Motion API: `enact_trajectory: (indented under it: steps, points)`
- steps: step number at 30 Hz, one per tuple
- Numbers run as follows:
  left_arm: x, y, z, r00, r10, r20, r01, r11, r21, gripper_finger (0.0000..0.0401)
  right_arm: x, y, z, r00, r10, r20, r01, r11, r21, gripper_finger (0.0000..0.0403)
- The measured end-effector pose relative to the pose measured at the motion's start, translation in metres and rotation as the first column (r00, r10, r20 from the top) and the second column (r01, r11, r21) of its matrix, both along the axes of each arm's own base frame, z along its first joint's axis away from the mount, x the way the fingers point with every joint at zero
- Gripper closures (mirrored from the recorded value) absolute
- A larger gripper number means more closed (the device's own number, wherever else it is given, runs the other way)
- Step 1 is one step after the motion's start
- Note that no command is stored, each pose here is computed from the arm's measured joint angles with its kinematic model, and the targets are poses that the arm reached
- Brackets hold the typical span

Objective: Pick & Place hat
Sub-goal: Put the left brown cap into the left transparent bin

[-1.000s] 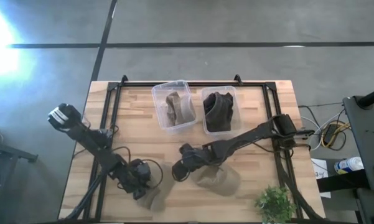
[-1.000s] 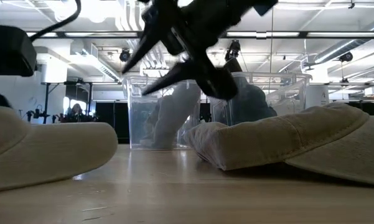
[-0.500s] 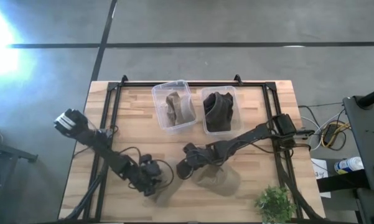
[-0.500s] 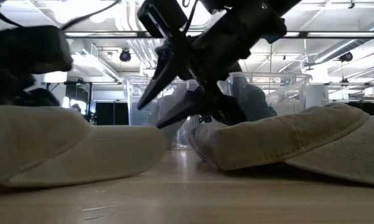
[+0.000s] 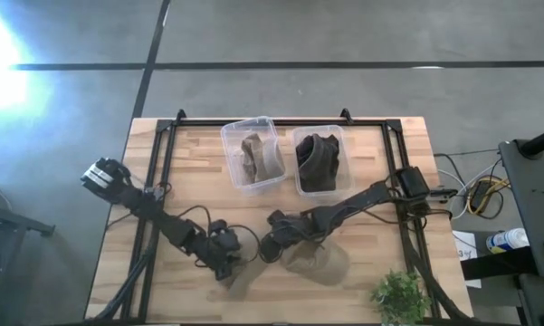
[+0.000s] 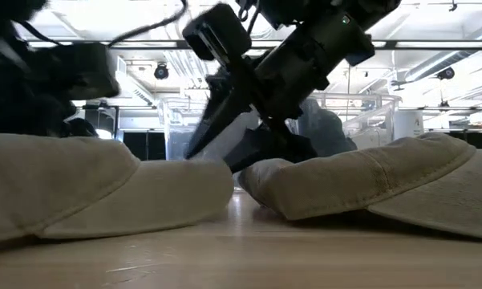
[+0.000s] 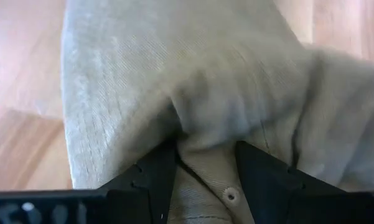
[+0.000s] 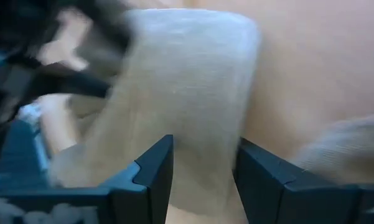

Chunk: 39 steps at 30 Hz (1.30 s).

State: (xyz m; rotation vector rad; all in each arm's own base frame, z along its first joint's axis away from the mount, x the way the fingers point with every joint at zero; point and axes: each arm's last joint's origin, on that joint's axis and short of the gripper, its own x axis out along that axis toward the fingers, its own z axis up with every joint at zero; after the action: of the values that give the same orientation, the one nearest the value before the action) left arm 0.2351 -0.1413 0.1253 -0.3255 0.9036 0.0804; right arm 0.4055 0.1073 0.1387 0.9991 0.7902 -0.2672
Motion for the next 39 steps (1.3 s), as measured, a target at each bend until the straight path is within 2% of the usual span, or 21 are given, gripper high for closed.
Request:
enact_trajectory:
  steps: [6,10,15,18,21,24,26,29,31,34,36,39]
  points:
    - [0.014,0.015,0.003,0.997,0.062,0.041,-0.061,0.998,-0.03,0.023,0.008,0.004,0.002,0.991,0.09,0.103,-0.09,0.996,-0.005,0.0273]
    - [0.019,0.016,0.014,0.996,0.069,0.05,-0.067,0.997,-0.037,0.023,0.007,0.003,0.012,0.985,0.121,0.122,-0.119,0.993,-0.016,0.0312]
    - [0.019,0.014,0.06,0.989,0.098,0.108,-0.087,0.991,-0.105,0.023,0.002,0.003,0.036,0.973,0.157,0.167,-0.154,0.988,-0.031,0.0383]
    - [0.011,0.016,0.102,0.982,0.11,0.155,-0.093,0.989,-0.114,0.023,-0.005,0.001,0.065,0.958,0.172,0.228,-0.162,0.985,-0.061,0.0388]
    - [-0.004,0.022,0.149,0.956,0.166,0.242,-0.15,0.985,-0.085,0.023,-0.02,-0.006,0.1,0.953,0.134,0.271,-0.098,0.985,-0.141,0.0388]
    - [-0.023,0.028,0.194,0.9,0.231,0.37,-0.213,0.973,-0.087,0.023,-0.039,-0.018,0.139,0.943,0.049,0.328,0.039,0.966,-0.257,0.0389]
    - [-0.037,0.032,0.217,0.855,0.257,0.45,-0.242,0.966,-0.091,0.023,-0.054,-0.027,0.166,0.924,-0.03,0.381,0.171,0.924,-0.343,0.0389]
    - [-0.055,0.037,0.239,0.794,0.282,0.538,-0.28,0.956,-0.088,0.023,-0.071,-0.043,0.199,0.882,-0.134,0.452,0.351,0.827,-0.44,0.039]
    - [-0.063,0.042,0.247,0.762,0.299,0.574,-0.307,0.948,-0.086,0.023,-0.075,-0.057,0.21,0.864,-0.177,0.471,0.415,0.779,-0.469,0.039]
    - [-0.07,0.046,0.252,0.745,0.314,0.589,-0.32,0.942,-0.097,0.023,-0.071,-0.08,0.212,0.856,-0.248,0.453,0.468,0.742,-0.48,0.039]
    - [-0.071,0.047,0.252,0.746,0.317,0.586,-0.323,0.941,-0.098,0.023,-0.064,-0.098,0.209,0.858,-0.313,0.407,0.483,0.759,-0.436,0.039]
    - [-0.071,0.047,0.251,0.745,0.324,0.583,-0.326,0.94,-0.105,0.023,-0.047,-0.126,0.197,0.906,-0.326,0.271,0.413,0.824,-0.389,0.039]
